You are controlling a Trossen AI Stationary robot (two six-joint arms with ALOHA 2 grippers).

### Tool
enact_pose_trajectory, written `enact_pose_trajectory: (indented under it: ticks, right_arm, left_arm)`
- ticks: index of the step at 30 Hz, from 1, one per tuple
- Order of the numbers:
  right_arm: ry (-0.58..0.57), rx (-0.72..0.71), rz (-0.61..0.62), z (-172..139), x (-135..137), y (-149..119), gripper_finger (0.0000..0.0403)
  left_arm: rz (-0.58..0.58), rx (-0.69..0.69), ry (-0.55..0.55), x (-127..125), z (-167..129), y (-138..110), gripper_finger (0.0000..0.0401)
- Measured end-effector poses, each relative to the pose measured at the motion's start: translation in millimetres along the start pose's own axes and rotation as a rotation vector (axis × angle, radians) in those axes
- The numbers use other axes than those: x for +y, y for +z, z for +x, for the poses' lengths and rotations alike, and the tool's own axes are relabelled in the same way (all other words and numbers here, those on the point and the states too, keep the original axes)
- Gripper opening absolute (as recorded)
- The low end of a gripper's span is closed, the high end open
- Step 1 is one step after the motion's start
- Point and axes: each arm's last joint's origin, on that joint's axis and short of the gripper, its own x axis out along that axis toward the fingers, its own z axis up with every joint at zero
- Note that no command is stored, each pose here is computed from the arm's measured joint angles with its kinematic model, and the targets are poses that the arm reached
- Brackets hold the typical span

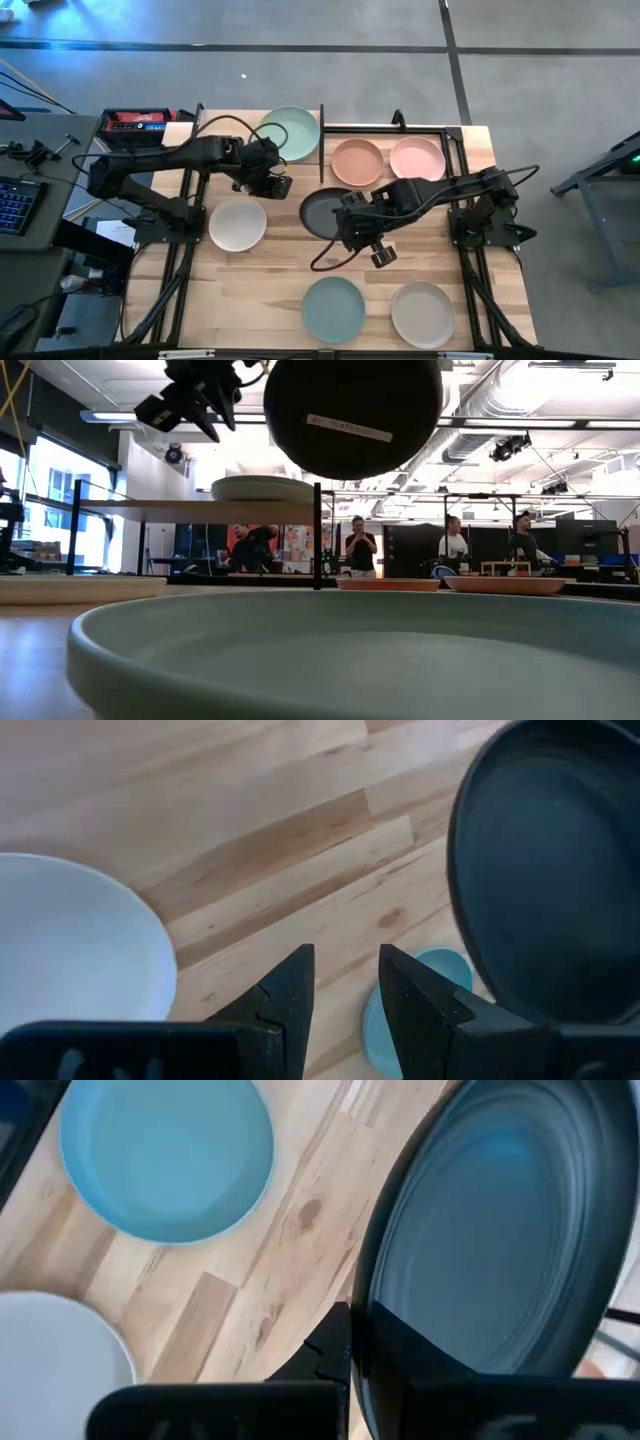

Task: Place and stack plates onto a shelf
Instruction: Stack the black plate on top of the green plate on the shelf

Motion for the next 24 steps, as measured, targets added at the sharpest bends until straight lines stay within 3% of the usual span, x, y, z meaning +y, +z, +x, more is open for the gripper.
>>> enact_pose_trajectory:
  ticks: [6,14,24]
  right_arm:
    - [-0.006,0.027,-0.029,7.6,-4.0,0.9,0.0000]
    - [-0.010,0.051,-0.032,10.8,-4.3,0.4,0.0000]
    - [-0.044,0.060,-0.029,10.7,-5.7,0.2,0.0000]
  left_arm:
    - [0.014,0.012,-0.084,-17.0,22.0,6.6,0.0104]
    - [0.017,0.035,-0.076,-24.5,47.5,11.5,0.0104]
    - [0.032,0.026,-0.107,-29.7,55.9,15.1,0.0104]
